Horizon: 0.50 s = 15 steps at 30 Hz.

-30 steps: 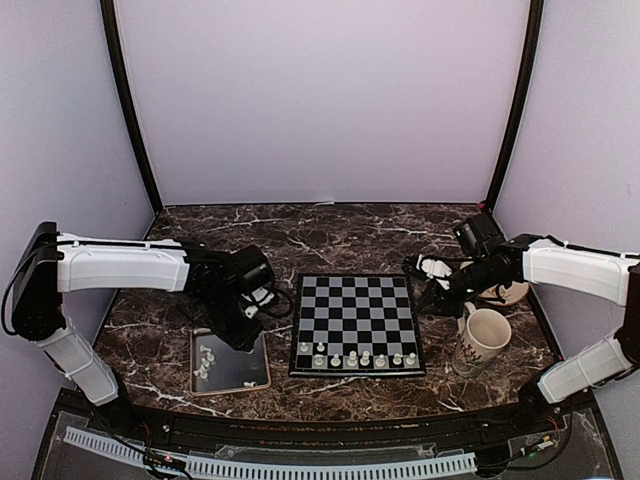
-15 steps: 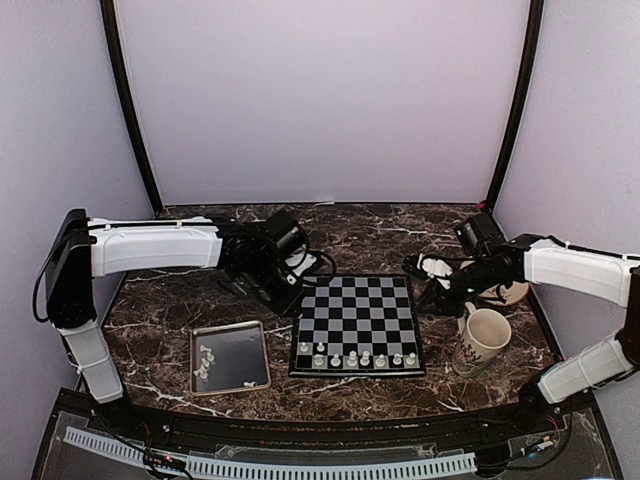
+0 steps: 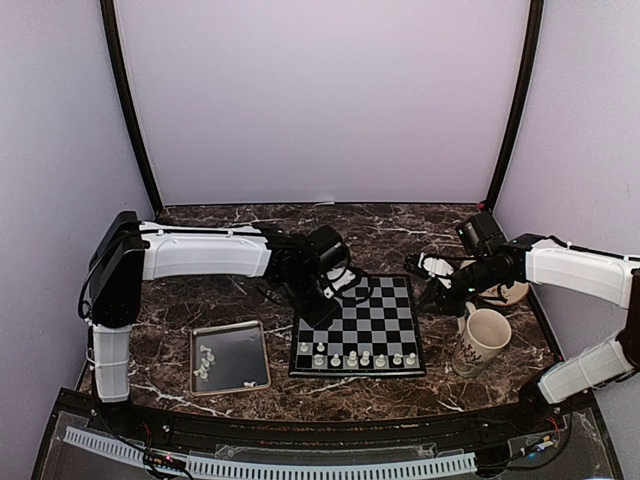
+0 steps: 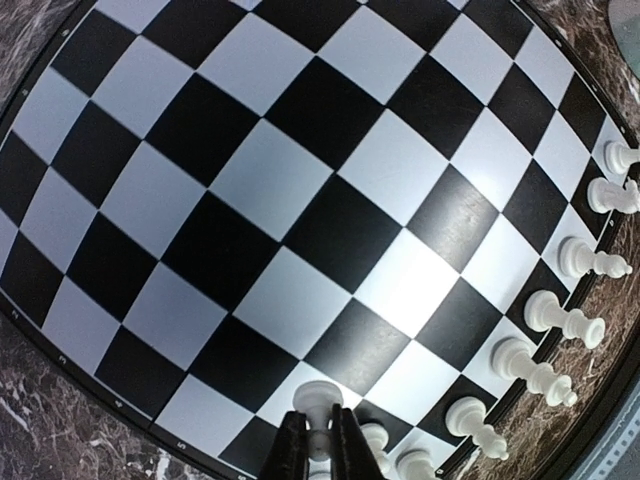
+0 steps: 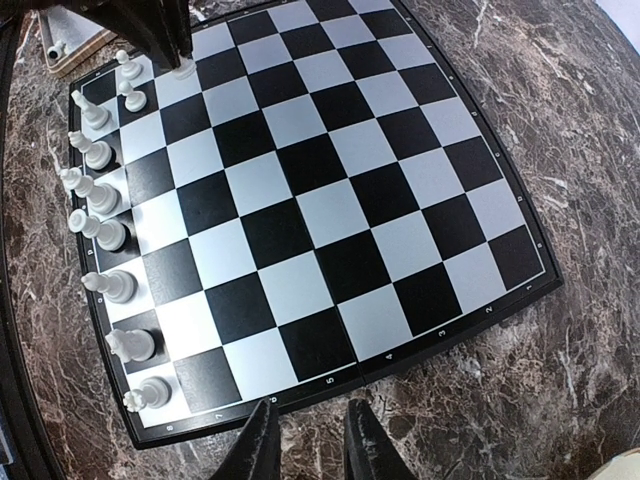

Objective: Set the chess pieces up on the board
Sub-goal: Place the pawn on c2.

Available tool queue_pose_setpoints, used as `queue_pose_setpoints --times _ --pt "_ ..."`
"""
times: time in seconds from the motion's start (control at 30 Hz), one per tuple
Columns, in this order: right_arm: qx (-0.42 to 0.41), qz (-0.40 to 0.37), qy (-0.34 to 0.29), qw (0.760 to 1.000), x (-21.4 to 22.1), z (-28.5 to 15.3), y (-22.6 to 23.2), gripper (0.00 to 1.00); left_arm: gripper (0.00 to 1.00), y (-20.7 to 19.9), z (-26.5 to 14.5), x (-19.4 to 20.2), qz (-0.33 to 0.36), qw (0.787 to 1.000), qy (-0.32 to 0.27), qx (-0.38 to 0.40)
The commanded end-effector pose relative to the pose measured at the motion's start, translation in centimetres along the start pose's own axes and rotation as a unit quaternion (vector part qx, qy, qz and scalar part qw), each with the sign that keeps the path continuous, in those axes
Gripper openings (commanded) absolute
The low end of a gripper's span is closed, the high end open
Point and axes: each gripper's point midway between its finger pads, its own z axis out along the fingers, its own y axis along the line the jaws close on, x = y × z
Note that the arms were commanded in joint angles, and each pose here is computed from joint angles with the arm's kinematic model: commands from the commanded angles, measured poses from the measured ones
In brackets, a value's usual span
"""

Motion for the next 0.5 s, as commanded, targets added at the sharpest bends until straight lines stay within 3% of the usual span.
queue_pose_setpoints --times 0.0,0.47 --pt "0.003 -0.004 -0.001 1.000 0.1 -0.2 0.0 0.24 0.08 -2.0 -0.4 0.2 0.055 0.998 0.012 0.026" --pt "0.005 -0.003 0.001 1.000 0.2 -0.1 -0.1 0.24 0.08 -3.8 0.6 1.6 0.107 0.992 0.056 0.038"
